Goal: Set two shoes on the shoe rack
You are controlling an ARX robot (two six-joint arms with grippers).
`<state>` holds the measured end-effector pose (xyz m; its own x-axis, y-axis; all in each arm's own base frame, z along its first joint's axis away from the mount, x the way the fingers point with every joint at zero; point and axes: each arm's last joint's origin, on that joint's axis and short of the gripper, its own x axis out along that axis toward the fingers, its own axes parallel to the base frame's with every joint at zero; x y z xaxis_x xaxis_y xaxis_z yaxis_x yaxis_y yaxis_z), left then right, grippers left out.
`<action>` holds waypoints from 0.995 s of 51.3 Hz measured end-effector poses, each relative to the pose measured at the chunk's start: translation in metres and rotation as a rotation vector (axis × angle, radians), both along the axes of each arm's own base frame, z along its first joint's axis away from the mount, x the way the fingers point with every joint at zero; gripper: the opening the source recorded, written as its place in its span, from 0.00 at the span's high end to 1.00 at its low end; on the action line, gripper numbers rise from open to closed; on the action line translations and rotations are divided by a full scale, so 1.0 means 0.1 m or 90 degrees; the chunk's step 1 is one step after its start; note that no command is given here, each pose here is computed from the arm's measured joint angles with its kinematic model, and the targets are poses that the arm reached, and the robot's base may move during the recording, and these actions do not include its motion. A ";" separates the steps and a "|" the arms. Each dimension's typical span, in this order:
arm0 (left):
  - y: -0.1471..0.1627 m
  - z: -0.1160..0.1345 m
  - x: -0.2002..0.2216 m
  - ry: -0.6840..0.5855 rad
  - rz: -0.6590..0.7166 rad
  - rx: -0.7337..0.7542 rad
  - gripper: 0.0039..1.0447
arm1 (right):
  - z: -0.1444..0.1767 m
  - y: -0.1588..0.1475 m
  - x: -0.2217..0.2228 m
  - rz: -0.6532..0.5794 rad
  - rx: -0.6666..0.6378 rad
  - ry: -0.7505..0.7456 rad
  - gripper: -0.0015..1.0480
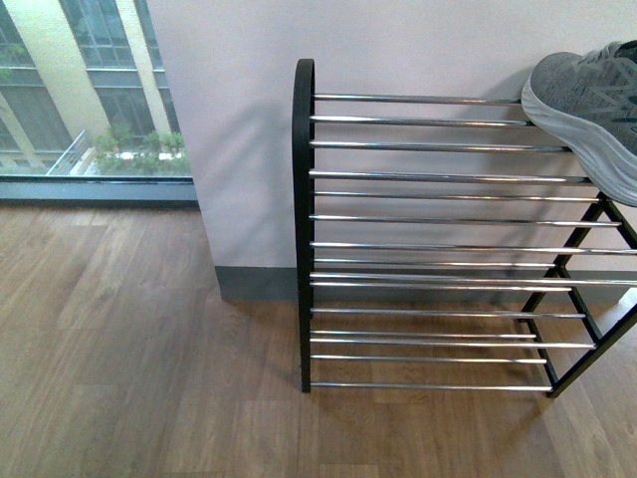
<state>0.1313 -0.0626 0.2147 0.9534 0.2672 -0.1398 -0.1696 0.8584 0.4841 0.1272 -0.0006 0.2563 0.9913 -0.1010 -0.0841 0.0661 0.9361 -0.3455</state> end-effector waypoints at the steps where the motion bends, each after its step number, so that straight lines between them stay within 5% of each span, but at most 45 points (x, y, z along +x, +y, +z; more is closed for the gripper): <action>1: 0.00 0.00 0.00 0.000 0.000 0.000 0.98 | 0.00 0.00 0.00 0.000 0.000 0.000 0.99; 51: 0.00 0.00 0.00 0.000 0.004 0.001 0.98 | -0.01 0.00 0.01 0.002 0.000 0.003 0.99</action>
